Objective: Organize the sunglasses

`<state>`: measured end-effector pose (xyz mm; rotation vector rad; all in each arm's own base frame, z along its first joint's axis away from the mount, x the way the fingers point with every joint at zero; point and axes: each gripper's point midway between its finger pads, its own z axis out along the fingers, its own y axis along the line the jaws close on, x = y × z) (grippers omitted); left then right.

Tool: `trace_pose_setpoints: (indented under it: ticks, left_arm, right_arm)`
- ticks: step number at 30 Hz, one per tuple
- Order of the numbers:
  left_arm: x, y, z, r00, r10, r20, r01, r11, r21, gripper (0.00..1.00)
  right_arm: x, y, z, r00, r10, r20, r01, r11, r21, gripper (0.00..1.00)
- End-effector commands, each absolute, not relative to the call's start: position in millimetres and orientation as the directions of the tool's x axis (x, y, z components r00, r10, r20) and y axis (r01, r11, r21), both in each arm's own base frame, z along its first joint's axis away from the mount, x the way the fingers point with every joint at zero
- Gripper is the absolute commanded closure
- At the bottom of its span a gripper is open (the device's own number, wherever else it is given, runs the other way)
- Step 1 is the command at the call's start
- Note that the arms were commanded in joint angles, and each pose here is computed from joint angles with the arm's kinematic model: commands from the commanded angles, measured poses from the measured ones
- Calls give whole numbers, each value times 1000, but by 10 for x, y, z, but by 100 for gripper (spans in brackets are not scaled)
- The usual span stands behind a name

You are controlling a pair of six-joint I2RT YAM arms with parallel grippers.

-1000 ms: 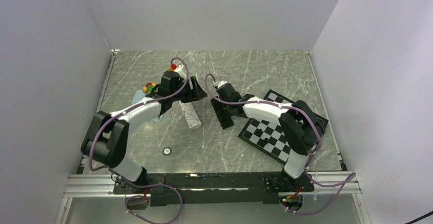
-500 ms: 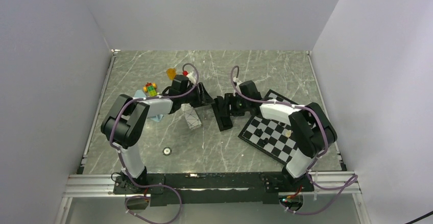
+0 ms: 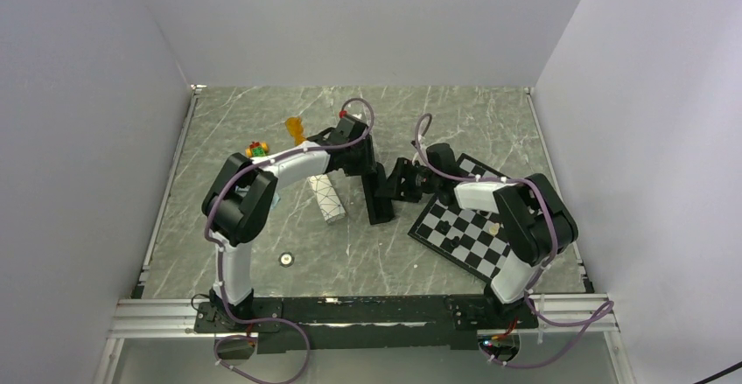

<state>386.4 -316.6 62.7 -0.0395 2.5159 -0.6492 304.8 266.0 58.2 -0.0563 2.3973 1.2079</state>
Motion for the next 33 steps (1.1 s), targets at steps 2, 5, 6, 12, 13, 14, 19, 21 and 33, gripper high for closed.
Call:
trace_pose_setpoints:
  ticks: [2, 5, 6, 12, 13, 14, 19, 21, 33]
  left_arm:
    - [3639, -2835, 201, -903, -114, -414, -5, 967, -255, 53]
    - [3646, -2795, 157, -907, -108, -407, -17, 976, -219, 53]
    - [3642, -2788, 147, -908, -102, -407, -17, 978, -207, 53]
    - [3623, -2804, 87, -914, -75, -399, -2, 984, -180, 54]
    - [3614, -2805, 65, -917, -70, -394, 1, 984, -178, 54]
    - [3613, -2804, 60, -918, -69, -391, 1, 985, -175, 55]
    - [3612, -2785, 85, -914, -66, -401, 5, 985, -173, 55]
    - [3615, -2785, 100, -911, -65, -407, 10, 984, -178, 56]
    - [3699, -2908, 289, -891, -43, -452, 69, 971, -229, 54]
  right_arm:
    - [3153, 2723, 813, -871, 218, -441, -277, 523, 806, 50]
    - [3193, 2597, 788, -871, 279, -405, -219, 517, 827, 48]
    - [3201, 2562, 786, -869, 290, -402, -212, 517, 830, 47]
    - [3251, 2415, 685, -860, 299, -414, -171, 595, 785, 39]
    - [3265, 2384, 681, -856, 305, -418, -163, 609, 776, 36]
    - [3288, 2344, 687, -849, 316, -424, -151, 623, 767, 34]
    - [3452, 1911, 545, -790, 354, -501, -18, 803, 595, 29]
    - [3496, 1753, 510, -769, 358, -529, 32, 848, 529, 29]
    - [3582, 1716, 521, -771, 311, -556, 9, 878, 478, 38]
